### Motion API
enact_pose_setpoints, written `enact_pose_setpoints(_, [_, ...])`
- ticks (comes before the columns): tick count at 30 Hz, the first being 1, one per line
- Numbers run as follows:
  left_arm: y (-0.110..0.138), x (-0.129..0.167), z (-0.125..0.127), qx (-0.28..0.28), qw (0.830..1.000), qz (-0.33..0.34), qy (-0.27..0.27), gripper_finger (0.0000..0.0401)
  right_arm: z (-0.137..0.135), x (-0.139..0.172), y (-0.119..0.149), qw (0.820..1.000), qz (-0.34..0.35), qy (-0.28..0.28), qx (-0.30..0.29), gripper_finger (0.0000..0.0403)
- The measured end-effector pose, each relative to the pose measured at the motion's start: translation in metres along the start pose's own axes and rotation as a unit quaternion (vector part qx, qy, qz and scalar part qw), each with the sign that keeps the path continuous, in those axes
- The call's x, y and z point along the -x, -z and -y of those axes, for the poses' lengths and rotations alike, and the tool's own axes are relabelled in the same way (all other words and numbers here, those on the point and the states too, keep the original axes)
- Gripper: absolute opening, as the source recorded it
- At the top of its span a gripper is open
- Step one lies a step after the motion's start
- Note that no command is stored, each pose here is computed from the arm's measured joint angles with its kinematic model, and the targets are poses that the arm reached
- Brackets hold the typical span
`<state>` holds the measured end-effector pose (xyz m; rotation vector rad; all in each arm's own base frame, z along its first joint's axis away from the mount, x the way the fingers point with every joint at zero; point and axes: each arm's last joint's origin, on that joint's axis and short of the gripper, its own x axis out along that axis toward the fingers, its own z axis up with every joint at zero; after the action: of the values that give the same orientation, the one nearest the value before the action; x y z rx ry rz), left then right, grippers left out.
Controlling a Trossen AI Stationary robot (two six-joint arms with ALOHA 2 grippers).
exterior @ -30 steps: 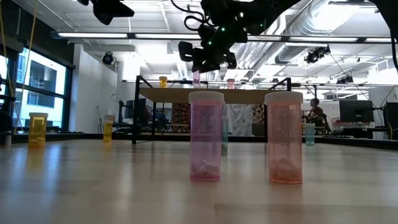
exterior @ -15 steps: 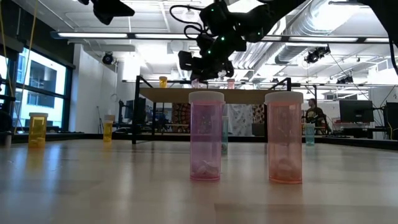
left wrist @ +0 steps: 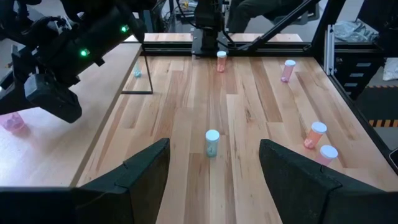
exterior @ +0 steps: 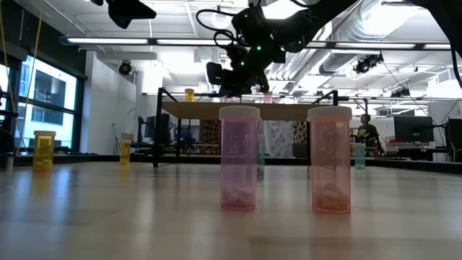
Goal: Pick and place medicine bottles onto shelf by color
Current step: Put the top purple pill bottle on the shelf
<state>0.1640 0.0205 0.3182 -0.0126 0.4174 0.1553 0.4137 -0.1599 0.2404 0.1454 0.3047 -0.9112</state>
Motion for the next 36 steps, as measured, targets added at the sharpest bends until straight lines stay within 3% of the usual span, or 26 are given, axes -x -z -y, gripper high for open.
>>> enact_pose_setpoints(25, [0.0000, 0.0001, 0.0000, 0.000, 1.000, 0.000, 0.000, 0.0236, 0.0024, -0.0013, 0.0003, 1.000, -0.004, 0.002, 0.008, 0.0098])
enact_pose_setpoints(36, [0.0000, 0.0000, -0.0001, 0.000, 1.000, 0.000, 0.000, 0.0236, 0.0024, -0.0013, 0.0002, 1.000, -0.003, 0.002, 0.007, 0.0134])
